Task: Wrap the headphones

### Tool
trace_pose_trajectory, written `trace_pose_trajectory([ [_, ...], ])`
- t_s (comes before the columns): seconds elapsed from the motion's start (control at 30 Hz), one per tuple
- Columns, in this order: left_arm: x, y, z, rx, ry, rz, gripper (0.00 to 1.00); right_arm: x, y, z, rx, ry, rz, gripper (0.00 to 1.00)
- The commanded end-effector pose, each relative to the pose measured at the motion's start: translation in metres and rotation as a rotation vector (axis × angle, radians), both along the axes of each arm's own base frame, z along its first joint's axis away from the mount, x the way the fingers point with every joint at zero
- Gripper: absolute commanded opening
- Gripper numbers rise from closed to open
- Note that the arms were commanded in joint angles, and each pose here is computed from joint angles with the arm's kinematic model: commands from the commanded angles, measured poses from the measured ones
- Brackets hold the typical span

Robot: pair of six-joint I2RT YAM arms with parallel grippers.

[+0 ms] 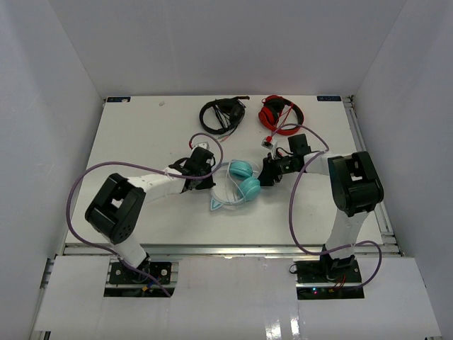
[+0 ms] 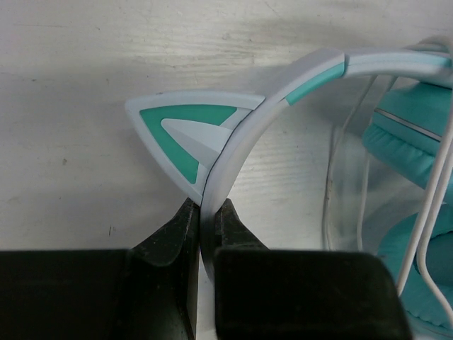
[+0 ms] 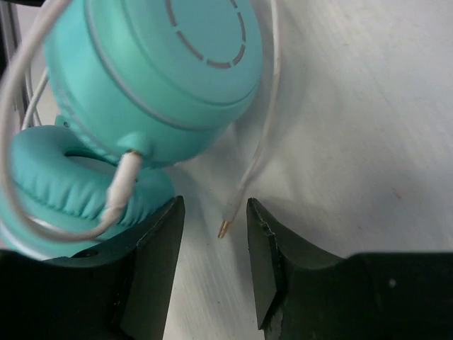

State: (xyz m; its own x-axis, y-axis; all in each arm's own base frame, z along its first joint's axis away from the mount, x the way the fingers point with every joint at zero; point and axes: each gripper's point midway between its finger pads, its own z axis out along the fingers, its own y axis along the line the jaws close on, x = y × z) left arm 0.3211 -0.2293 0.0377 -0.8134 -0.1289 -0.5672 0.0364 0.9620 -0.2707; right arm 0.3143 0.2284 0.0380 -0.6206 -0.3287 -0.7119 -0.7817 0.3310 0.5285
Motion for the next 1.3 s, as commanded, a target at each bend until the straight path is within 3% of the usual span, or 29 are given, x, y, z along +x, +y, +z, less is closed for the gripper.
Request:
trace_pose_trajectory([
  [0.0, 0.028, -0.007, 0.025, -0.052, -0.035, 0.071, 0.0, 0.022, -0.025, 0.029, -0.033, -0.076, -0.124, 0.5],
  [0.07, 0.033, -0.005, 0.024, -0.035, -0.028, 0.085, 0.0, 0.022, -0.033, 0.039, -0.052, -0.115, -0.146, 0.52],
  [0.13, 0.037, -0.003, 0.025, -0.023, -0.021, 0.088, 0.08, 0.022, -0.043, 0.049, -0.088, -0.159, -0.177, 0.56],
  [0.23, 0.037, -0.003, 0.028, -0.011, -0.018, 0.076, 0.28, 0.019, -0.058, 0.066, -0.14, -0.234, -0.21, 0.61],
  [0.3, 0.036, -0.003, 0.036, -0.011, -0.027, 0.051, 0.46, 0.016, -0.066, 0.08, -0.167, -0.298, -0.221, 0.63],
  [0.37, 0.034, -0.007, 0.053, -0.037, -0.053, 0.017, 0.57, 0.011, -0.074, 0.09, -0.201, -0.361, -0.219, 0.65],
  [0.57, 0.019, -0.009, 0.116, -0.107, -0.193, -0.111, 0.9, -0.009, -0.091, 0.151, -0.205, -0.578, -0.299, 0.91],
  [0.8, -0.035, 0.002, 0.199, -0.223, -0.447, -0.322, 0.95, -0.02, -0.13, 0.185, -0.281, -0.635, -0.587, 0.9],
  [0.83, -0.046, 0.008, 0.195, -0.206, -0.469, -0.358, 0.95, -0.025, -0.133, 0.187, -0.283, -0.647, -0.603, 0.9],
  [0.93, -0.079, 0.032, 0.229, -0.216, -0.67, -0.409, 0.95, -0.033, -0.143, 0.189, -0.294, -0.641, -0.671, 0.9],
  [1.1, -0.113, 0.057, 0.233, -0.198, -0.786, -0.435, 0.98, -0.038, -0.162, 0.189, -0.316, -0.61, -0.799, 0.9],
  [1.27, -0.122, 0.065, 0.213, -0.186, -0.768, -0.431, 0.98, -0.039, -0.176, 0.189, -0.361, -0.64, -0.804, 0.9],
])
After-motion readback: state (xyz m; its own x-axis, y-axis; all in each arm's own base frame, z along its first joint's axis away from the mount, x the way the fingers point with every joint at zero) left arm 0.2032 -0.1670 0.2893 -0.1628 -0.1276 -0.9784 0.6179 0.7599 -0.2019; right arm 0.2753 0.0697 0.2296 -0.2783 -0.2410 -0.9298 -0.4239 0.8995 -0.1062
